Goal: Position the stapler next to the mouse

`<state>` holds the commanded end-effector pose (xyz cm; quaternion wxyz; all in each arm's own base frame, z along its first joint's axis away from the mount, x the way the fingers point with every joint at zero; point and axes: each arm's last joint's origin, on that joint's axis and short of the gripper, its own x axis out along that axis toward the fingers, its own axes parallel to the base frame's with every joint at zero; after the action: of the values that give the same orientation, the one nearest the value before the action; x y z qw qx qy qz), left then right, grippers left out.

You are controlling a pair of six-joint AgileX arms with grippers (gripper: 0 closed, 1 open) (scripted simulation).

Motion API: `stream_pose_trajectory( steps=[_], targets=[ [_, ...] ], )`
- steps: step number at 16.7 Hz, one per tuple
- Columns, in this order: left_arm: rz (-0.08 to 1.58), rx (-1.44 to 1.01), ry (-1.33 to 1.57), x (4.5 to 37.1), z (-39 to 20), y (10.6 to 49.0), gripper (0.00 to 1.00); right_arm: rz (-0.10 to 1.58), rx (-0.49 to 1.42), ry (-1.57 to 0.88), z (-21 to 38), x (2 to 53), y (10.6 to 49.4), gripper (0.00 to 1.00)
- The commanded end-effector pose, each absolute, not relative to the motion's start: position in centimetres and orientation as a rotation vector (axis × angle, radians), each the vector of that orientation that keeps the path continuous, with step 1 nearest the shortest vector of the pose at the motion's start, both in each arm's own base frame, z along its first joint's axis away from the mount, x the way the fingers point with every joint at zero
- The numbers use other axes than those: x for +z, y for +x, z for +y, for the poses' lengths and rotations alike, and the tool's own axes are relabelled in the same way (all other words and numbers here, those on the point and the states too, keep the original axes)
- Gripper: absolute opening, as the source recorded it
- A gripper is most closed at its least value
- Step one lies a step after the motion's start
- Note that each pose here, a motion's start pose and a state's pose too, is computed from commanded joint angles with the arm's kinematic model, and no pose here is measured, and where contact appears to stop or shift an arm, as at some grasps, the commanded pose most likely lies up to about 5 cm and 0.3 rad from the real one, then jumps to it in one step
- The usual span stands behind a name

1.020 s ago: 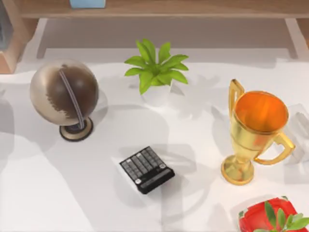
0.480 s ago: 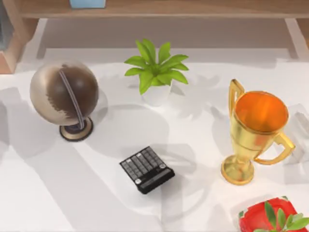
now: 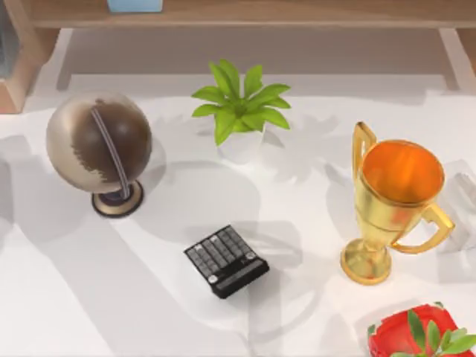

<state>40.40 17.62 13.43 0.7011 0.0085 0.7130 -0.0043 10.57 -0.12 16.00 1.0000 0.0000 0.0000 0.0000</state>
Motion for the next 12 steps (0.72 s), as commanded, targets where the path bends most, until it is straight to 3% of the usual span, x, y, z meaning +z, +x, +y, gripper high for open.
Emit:
stream_pose_trajectory(
  steps=[8, 12],
  targets=[
    [1.587, -0.009, 0.019, 13.43, 17.62, 40.40, 0.98, 0.000, 0.000, 0.000, -0.12, 16.00, 10.57, 1.00],
    [1.587, -0.009, 0.019, 13.43, 17.62, 40.40, 1.00, 0.000, 0.000, 0.000, -0.12, 16.00, 10.57, 1.00]
  ],
)
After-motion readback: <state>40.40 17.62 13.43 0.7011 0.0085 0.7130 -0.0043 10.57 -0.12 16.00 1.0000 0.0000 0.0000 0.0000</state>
